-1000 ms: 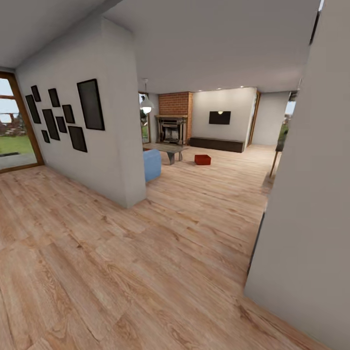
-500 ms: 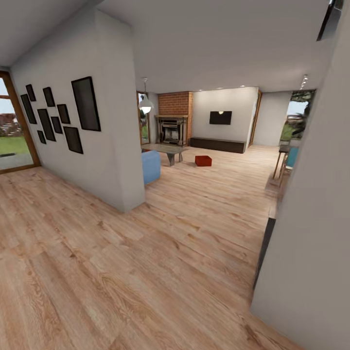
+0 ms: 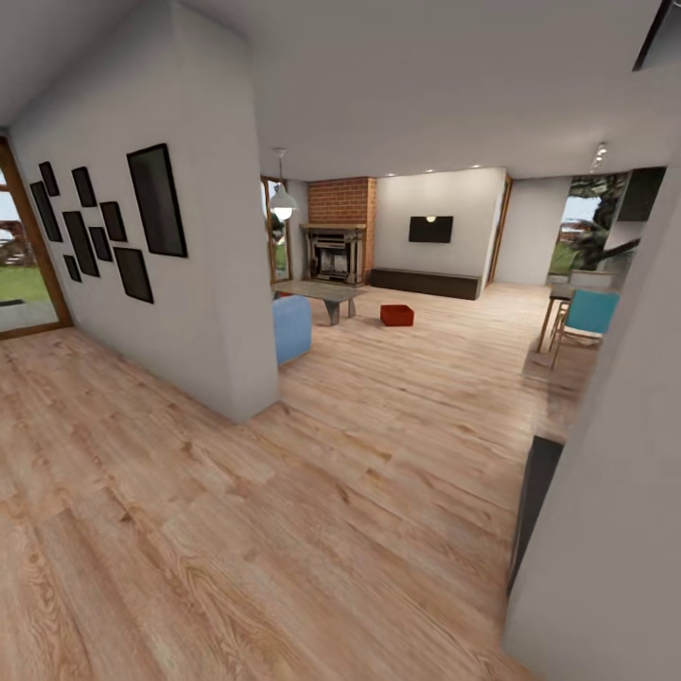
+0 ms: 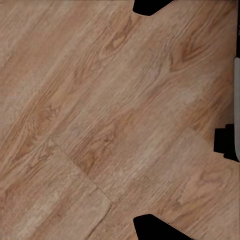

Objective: Move the two storage containers from the living room to the garage. In the garage, place one container on the floor and stack the other container on top of it (either order is fine).

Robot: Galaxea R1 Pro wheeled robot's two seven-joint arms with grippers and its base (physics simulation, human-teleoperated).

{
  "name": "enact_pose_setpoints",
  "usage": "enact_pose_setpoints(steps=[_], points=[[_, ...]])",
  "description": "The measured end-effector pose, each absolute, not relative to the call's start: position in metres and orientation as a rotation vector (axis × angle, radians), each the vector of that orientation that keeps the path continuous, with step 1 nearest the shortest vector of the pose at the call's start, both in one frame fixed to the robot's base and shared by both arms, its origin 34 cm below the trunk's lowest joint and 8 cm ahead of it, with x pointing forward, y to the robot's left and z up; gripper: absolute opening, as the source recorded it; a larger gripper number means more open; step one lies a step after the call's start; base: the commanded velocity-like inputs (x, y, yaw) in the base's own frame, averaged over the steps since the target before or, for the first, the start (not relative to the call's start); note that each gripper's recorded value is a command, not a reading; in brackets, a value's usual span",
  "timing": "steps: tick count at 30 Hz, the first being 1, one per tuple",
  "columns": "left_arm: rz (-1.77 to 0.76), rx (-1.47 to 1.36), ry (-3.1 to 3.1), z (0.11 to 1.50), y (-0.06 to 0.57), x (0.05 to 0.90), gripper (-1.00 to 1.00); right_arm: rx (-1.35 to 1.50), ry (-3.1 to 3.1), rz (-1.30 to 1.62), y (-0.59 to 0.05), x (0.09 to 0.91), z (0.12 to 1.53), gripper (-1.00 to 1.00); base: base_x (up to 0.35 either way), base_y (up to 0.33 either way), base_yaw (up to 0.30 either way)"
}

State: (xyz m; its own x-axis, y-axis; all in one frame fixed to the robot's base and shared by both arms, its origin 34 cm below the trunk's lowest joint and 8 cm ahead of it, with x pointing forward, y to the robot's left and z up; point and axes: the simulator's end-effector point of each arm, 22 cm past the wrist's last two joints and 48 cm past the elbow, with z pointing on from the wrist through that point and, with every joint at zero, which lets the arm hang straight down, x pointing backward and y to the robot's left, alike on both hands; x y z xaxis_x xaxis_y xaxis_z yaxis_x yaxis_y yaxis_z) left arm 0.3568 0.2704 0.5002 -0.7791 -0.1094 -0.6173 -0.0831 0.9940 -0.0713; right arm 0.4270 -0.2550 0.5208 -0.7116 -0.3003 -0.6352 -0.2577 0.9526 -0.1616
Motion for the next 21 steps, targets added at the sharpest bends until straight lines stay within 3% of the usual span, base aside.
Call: enact_pose_setpoints(steps=[21], points=[[-0.052,-0.133,2.468,0.5003,0.2708,0.357,1.0,-0.393,2.396,-0.079,-0.2546,0.4273,0.5209,1.0,0.329,0.0,0.0]])
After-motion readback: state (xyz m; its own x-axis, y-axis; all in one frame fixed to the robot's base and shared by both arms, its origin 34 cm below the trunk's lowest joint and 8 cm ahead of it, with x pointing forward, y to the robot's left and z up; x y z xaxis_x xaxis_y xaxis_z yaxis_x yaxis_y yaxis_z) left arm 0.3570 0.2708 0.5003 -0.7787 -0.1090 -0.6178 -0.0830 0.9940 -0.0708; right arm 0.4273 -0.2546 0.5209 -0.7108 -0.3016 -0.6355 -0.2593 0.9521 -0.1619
